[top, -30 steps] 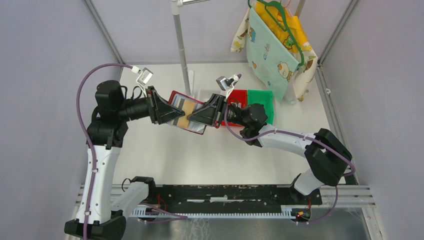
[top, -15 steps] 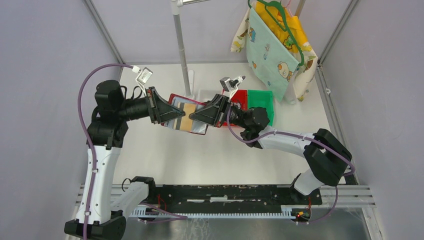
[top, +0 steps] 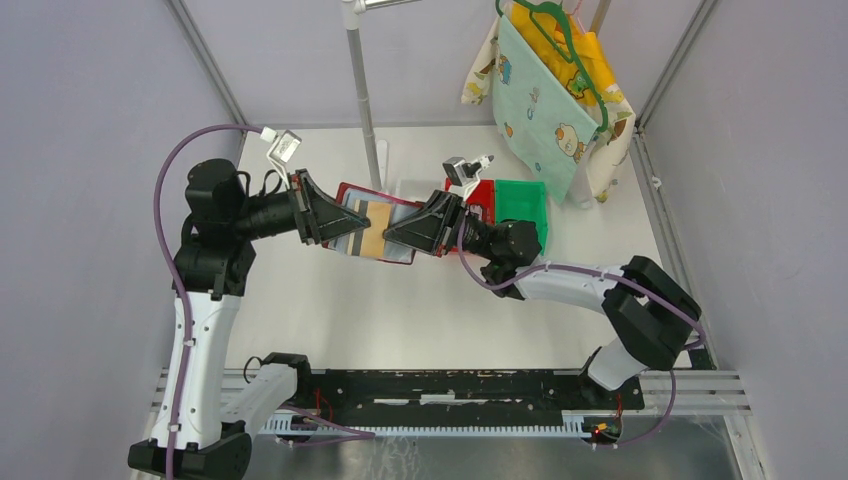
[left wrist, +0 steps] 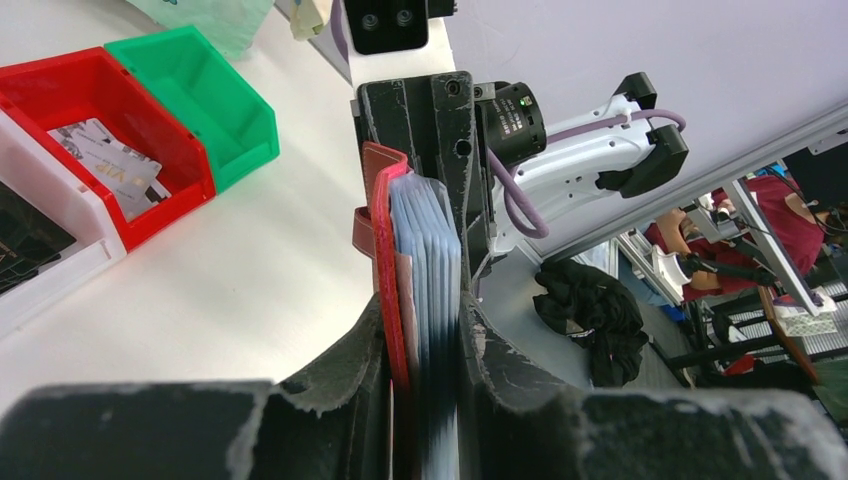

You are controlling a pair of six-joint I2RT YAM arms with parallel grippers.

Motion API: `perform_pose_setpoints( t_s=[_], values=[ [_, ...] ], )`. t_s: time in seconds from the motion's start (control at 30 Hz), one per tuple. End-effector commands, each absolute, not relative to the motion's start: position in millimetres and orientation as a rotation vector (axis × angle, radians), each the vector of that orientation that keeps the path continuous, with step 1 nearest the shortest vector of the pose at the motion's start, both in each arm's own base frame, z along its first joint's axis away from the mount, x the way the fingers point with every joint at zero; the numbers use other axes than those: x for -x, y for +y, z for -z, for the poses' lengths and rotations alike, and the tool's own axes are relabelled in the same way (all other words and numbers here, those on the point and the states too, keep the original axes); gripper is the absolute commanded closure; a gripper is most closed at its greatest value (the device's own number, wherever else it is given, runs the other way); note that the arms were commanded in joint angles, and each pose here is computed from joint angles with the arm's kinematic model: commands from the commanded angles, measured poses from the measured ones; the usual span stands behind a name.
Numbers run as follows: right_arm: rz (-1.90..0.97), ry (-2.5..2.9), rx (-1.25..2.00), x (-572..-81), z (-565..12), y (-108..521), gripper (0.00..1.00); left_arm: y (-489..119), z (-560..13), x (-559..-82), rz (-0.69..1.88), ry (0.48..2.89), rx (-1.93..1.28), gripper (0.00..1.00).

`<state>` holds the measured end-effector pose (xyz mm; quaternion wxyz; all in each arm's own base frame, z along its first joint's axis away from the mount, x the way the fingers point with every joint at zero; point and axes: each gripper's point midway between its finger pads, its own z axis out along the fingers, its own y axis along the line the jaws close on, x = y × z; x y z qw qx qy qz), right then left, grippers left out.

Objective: Take the credit cards out of the card holder
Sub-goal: Move the credit card to the storage box.

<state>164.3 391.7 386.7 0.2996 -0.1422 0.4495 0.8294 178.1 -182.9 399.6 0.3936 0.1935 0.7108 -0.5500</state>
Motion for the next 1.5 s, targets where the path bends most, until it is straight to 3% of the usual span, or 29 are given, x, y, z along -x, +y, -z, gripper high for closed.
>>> perform_pose_setpoints(
  t_s=[0.0, 0.23, 0.33, 0.4, 0.5, 1.2, 1.3, 1.47],
  values=[
    [-2.289, 1.035, 0.426, -149.4, -415.7, 384.6, 0.85, -184.2, -415.2, -173.8, 1.395, 1.74, -0.517, 0.78],
    [-2.311, 1.004, 0.413, -150.2, -416.9, 383.3, 0.9, -183.3, -412.2, -175.6, 1.382, 1.756, -0.503, 0.73],
    [-2.309, 1.002, 0.407, -150.0, -418.0, 382.1, 1.0, -182.8, -410.2, -176.3, 1.381, 1.769, -0.49, 0.63],
    [-2.303, 1.015, 0.394, -151.3, -415.6, 380.6, 1.0, -182.9, -411.4, -174.9, 1.386, 1.771, -0.486, 0.54],
    [-2.279, 1.037, 0.361, -156.6, -410.5, 377.5, 1.0, -183.8, -415.1, -170.4, 1.402, 1.764, -0.502, 0.52],
    [-2.074, 1.19, 0.283, -177.3, -381.2, 376.6, 1.0, -187.0, -428.4, -156.1, 1.476, 1.721, -0.55, 0.87],
    [-2.094, 1.173, 0.289, -174.3, -386.0, 378.1, 1.0, -186.1, -429.6, -159.5, 1.451, 1.715, -0.533, 0.98],
    [-2.167, 1.114, 0.318, -165.0, -401.5, 382.3, 0.83, -183.3, -432.5, -167.7, 1.397, 1.71, -0.481, 0.98]
  ],
)
